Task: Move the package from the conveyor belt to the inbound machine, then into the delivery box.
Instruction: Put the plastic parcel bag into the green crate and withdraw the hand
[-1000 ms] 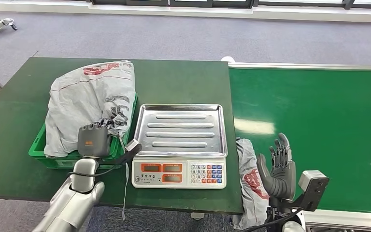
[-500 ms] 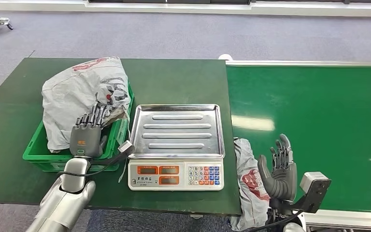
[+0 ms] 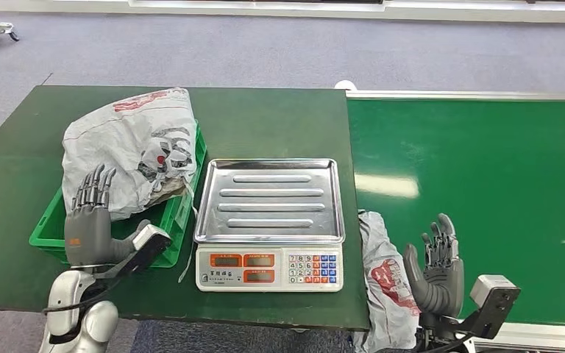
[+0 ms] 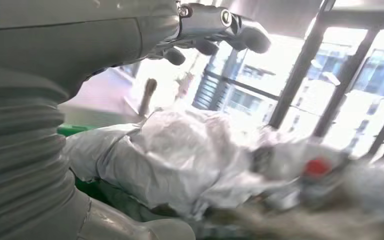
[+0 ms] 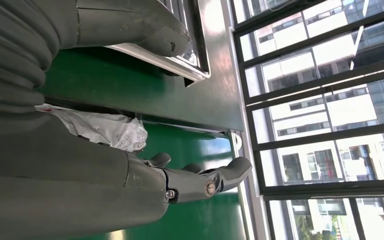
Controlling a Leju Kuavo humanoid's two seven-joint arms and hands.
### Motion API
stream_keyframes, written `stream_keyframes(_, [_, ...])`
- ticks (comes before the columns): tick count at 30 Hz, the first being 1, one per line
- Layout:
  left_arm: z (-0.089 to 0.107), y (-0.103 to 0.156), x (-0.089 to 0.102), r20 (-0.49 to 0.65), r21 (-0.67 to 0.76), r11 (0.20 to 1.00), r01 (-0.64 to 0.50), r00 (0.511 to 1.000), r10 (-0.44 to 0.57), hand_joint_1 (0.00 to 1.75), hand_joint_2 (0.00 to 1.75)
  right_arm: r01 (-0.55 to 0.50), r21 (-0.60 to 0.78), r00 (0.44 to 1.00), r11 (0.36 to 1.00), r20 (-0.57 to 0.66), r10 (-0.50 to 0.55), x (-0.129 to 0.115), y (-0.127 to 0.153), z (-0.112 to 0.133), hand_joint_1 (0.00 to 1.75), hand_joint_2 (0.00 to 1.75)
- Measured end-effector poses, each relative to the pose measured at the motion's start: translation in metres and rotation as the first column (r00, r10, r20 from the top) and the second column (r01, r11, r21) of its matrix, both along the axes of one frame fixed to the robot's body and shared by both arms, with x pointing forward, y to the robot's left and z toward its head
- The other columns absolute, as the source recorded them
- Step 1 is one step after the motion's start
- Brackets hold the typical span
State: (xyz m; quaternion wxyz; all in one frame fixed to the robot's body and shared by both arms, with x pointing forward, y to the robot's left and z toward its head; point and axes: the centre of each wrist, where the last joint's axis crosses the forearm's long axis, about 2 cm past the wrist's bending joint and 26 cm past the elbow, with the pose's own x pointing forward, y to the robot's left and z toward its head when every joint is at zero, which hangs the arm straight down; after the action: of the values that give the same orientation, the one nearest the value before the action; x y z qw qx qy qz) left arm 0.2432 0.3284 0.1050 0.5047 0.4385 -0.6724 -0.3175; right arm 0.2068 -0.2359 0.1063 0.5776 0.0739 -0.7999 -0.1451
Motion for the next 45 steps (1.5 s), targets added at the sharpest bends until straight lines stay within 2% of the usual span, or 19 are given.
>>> stream_keyframes(2, [0.008, -0.008, -0.013, 0.072, -0.153, 0.987, 0.054, 0.996, -0.044, 0.0, 1.75, 0.003, -0.001, 1.0, 1.0, -0.002, -0.003, -0.001, 0.0, -0.001, 0.0, 1.75])
stream_keyframes(4, [0.016, -0.018, -0.025, 0.157, -0.332, 0.935, 0.126, 0.985, -0.077, 0.0, 1.75, 0.007, -0.01, 1.0, 1.0, -0.007, -0.007, -0.003, 0.001, -0.002, 0.0, 1.75])
stream_keyframes(6, [0.022, -0.029, -0.036, 0.224, -0.518, 0.828, 0.215, 0.968, -0.111, 0.0, 1.75, 0.006, -0.028, 1.0, 1.0, -0.011, -0.007, -0.003, 0.003, -0.002, 0.0, 1.75])
stream_keyframes(8, [0.028, -0.038, -0.042, 0.283, -0.642, 0.709, 0.293, 0.95, -0.136, 0.0, 1.75, -0.003, -0.041, 1.0, 0.999, -0.01, 0.002, -0.002, 0.008, -0.001, 0.0, 1.75])
stream_keyframes(10, [0.034, -0.044, -0.045, 0.319, -0.682, 0.653, 0.33, 0.937, -0.14, 0.0, 1.75, -0.012, -0.047, 1.0, 0.999, -0.007, 0.012, -0.001, 0.012, 0.001, 0.0, 1.75])
stream_keyframes(14, [0.04, -0.049, -0.048, 0.354, -0.698, 0.616, 0.365, 0.924, -0.147, 0.0, 1.75, -0.024, -0.048, 1.0, 0.999, -0.003, 0.023, 0.0, 0.016, 0.002, 0.0, 1.75])
stream_keyframes(17, [0.042, -0.056, -0.048, 0.387, -0.738, 0.505, 0.447, 0.894, -0.226, 0.0, 1.75, -0.045, -0.056, 0.999, 0.997, 0.003, 0.045, 0.004, 0.02, 0.004, 0.0, 1.75])
stream_keyframes(19, [0.043, -0.066, -0.043, 0.401, -0.755, 0.431, 0.494, 0.868, -0.293, 0.0, 1.75, -0.076, -0.075, 0.997, 0.994, 0.013, 0.077, 0.013, 0.027, 0.007, 0.0, 1.75])
stream_keyframes(22, [0.041, -0.089, -0.025, 0.374, -0.788, 0.357, 0.501, 0.851, -0.369, 0.0, 1.75, -0.125, -0.112, 0.991, 0.986, 0.023, 0.128, 0.031, 0.044, 0.013, 0.0, 1.75])
stream_keyframes(23, [0.039, -0.098, -0.016, 0.358, -0.808, 0.325, 0.492, 0.847, -0.393, 0.0, 1.31, -0.141, -0.12, 0.989, 0.983, 0.023, 0.145, 0.037, 0.05, 0.015, 0.0, 1.75])
stream_keyframes(25, [0.032, -0.116, 0.002, 0.33, -0.845, 0.26, 0.468, 0.838, -0.435, 0.0, 1.31, -0.178, -0.131, 0.983, 0.975, 0.025, 0.183, 0.051, 0.063, 0.02, 0.0, 1.75])
stream_keyframes(27, [0.026, -0.132, 0.016, 0.315, -0.872, 0.204, 0.446, 0.828, -0.464, 0.0, 1.31, -0.215, -0.138, 0.975, 0.967, 0.025, 0.221, 0.062, 0.074, 0.023, 0.0, 0.87])
stream_keyframes(29, [0.022, -0.144, 0.026, 0.309, -0.897, 0.143, 0.419, 0.823, -0.476, 0.0, 0.44, -0.246, -0.141, 0.968, 0.959, 0.019, 0.251, 0.069, 0.082, 0.025, 0.0, 0.0])
stream_keyframes(30, [0.019, -0.149, 0.03, 0.304, -0.908, 0.115, 0.402, 0.824, -0.478, 0.0, 0.0, -0.26, -0.144, 0.964, 0.955, 0.014, 0.265, 0.073, 0.085, 0.026, 0.0, 0.0])
stream_keyframes(32, [0.013, -0.158, 0.035, 0.28, -0.927, 0.091, 0.363, 0.834, -0.476, 0.0, 0.0, -0.285, -0.156, 0.958, 0.946, -0.004, 0.288, 0.08, 0.092, 0.026, 0.0, 0.0])
stream_keyframes(36, [0.004, -0.166, 0.036, 0.221, -0.934, 0.157, 0.32, 0.865, -0.45, 0.0, 1.75, -0.312, -0.201, 0.95, 0.929, -0.051, 0.308, 0.089, 0.105, 0.023, 0.0, 0.0])
stream_keyframes(42, [0.002, -0.168, 0.035, 0.201, -0.933, 0.187, 0.307, 0.877, -0.436, 0.0, 1.75, -0.339, -0.227, 0.941, 0.913, -0.069, 0.332, 0.097, 0.116, 0.023, 0.0, 0.0])
stream_keyframes(45, [0.002, -0.167, 0.035, 0.197, -0.934, 0.191, 0.302, 0.881, -0.43, 0.0, 1.75, -0.342, -0.24, 0.94, 0.909, -0.074, 0.334, 0.098, 0.119, 0.023, 0.0, 1.31])
